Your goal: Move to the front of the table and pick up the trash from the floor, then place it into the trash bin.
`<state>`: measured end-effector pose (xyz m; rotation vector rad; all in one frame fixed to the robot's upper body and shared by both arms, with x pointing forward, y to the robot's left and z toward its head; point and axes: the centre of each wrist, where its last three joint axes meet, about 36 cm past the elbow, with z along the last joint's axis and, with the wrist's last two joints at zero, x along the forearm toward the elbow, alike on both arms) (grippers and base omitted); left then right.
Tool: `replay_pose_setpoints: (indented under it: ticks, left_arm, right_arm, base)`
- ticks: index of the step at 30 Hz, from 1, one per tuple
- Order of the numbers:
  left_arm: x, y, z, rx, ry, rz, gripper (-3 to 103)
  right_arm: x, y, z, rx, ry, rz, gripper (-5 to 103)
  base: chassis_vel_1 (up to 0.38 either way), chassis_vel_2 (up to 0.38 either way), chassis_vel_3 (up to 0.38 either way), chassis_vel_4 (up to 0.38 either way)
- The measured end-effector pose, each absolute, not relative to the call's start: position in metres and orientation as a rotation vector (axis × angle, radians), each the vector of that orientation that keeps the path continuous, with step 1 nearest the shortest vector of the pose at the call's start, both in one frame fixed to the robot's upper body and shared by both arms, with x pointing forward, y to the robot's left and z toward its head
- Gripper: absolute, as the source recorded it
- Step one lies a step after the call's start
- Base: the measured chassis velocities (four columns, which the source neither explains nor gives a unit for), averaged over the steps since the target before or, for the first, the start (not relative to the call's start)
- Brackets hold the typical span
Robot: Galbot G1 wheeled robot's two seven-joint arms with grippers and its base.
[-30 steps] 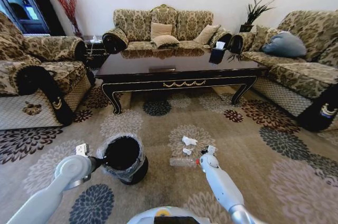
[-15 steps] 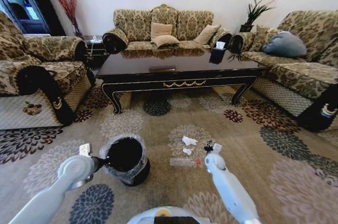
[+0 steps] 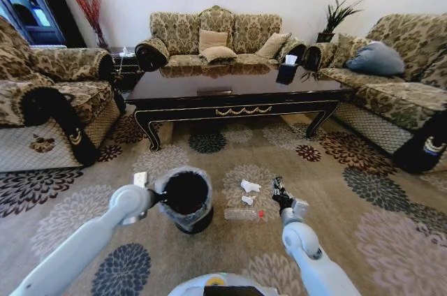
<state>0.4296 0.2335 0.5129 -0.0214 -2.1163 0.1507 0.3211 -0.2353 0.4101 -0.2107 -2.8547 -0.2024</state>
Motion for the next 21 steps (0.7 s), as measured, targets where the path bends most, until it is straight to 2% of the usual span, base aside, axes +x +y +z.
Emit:
replay_pose_setpoints:
  ticks: [8,13,16,21]
  left_arm:
    - [0.446,0.183,0.515,-0.13,-2.115,0.098,0]
    - [0.443,0.159,0.512,-0.212,-2.087,0.084,0]
    - [0.443,0.125,0.505,-0.294,-2.057,0.065,0]
    - [0.444,0.095,0.505,-0.361,-2.047,0.047,0]
  right_arm:
    - [0.266,-0.201,0.441,0.108,-3.01,-0.092,21]
    - [0.255,-0.194,0.446,0.181,-3.059,-0.041,21]
    - [0.241,-0.186,0.45,0.223,-3.064,-0.058,21]
    - [0.23,-0.185,0.448,0.235,-3.061,-0.034,21]
  base:
    - [0.0,0.0,0.0,0.0]
    - [0.0,0.0,0.0,0.0]
    - [0.0,0.0,0.0,0.0]
    - [0.0,0.0,0.0,0.0]
